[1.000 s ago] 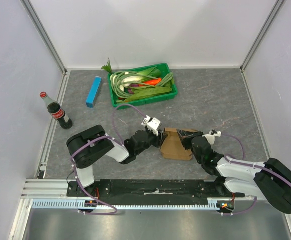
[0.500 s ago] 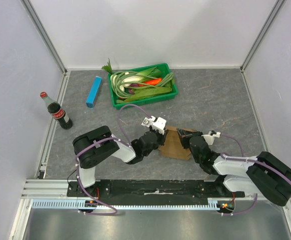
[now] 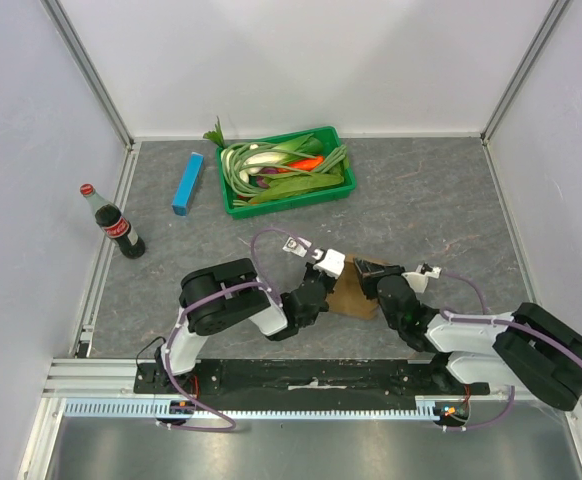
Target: Fold the paper box
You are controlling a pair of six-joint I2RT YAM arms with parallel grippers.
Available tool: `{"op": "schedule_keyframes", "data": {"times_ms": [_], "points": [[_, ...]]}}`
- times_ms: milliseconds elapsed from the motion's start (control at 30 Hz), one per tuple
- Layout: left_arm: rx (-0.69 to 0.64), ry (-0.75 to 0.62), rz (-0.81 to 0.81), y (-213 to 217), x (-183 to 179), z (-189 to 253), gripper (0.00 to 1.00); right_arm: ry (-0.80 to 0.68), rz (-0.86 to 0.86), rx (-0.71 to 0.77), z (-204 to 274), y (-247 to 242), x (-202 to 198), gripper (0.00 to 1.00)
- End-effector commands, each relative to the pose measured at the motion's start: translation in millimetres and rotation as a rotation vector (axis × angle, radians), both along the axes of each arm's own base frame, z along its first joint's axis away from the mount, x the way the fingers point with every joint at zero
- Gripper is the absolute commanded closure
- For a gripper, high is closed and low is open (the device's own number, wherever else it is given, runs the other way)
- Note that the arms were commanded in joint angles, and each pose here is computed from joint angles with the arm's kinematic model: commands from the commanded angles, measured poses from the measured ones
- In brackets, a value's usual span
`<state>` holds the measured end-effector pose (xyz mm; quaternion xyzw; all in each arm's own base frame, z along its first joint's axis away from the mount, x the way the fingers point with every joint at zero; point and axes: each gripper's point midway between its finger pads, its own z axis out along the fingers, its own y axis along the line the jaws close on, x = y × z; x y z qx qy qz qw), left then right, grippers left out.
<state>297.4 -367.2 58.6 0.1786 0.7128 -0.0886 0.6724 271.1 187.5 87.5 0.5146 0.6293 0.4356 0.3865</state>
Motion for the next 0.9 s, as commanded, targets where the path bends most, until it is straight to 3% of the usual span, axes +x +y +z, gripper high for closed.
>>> {"op": "schedule_keyframes", "data": {"times_ms": [0,100,200,233,367,533,700,867], "points": [[0.088,-0.07,-0.046,14,-2,-4,0.98,0.035,0.07,-0.148,-20,-2,-15,1.0],[0.047,-0.042,-0.178,6,-12,-8,0.98,0.018,0.079,-0.169,-12,0,-15,1.0],[0.054,0.027,-0.213,1,-16,-12,0.9,0.011,0.057,-0.163,-8,-4,-14,1.0],[0.035,0.04,-0.233,2,-21,-12,0.76,0.01,0.05,-0.159,-7,-6,-14,1.0],[0.001,0.068,-0.239,6,-25,2,0.54,0.007,0.031,-0.136,-7,-10,-15,1.0],[-0.092,0.104,-0.253,18,-35,17,0.51,0.006,0.03,-0.127,-7,-11,-16,1.0],[-0.125,0.129,-0.251,26,-36,15,0.55,0.006,0.021,-0.117,-5,-12,-16,1.0],[-0.124,0.151,-0.275,13,-35,10,0.5,0.008,0.026,-0.111,-5,-9,-15,1.0]]}}
